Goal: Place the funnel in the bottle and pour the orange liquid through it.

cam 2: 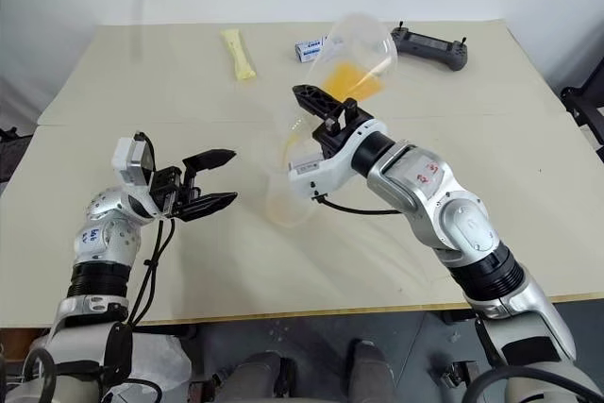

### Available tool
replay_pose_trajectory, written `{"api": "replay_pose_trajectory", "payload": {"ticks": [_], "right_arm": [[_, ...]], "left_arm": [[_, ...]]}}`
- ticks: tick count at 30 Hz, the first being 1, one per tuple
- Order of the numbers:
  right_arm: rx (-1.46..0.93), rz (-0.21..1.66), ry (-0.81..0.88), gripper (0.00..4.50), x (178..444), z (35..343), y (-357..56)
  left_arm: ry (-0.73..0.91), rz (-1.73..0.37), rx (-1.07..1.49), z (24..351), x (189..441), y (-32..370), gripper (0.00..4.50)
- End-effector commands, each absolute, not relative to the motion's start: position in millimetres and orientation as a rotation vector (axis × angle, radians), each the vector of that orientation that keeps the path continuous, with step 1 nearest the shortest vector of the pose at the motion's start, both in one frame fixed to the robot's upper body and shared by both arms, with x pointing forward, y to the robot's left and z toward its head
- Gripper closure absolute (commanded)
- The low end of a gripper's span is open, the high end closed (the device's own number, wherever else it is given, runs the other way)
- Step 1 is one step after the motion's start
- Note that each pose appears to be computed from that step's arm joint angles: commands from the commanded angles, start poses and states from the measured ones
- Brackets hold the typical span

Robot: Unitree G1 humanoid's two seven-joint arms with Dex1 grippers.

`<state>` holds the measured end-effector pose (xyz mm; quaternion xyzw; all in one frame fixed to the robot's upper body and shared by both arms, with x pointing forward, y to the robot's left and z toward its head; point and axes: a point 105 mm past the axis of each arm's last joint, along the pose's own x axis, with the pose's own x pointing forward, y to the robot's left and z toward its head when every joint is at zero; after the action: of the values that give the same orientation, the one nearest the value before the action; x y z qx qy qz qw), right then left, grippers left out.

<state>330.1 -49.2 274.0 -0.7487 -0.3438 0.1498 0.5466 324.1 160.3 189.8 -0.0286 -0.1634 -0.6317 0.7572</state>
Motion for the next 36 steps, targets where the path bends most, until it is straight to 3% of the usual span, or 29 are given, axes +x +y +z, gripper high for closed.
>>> {"api": "replay_pose_trajectory", "payload": {"ticks": [1,36], "right_arm": [[-1.778,0.281,-0.866,2.05,326.0,289.9,-55.7],[-1.859,0.276,-0.952,2.05,328.9,298.1,-54.9]], "left_arm": [[-0.401,-1.386,-0.046,200.4,323.0,160.5,0.0],[-0.455,-1.381,-0.104,208.0,325.0,158.9,0.0]]}}
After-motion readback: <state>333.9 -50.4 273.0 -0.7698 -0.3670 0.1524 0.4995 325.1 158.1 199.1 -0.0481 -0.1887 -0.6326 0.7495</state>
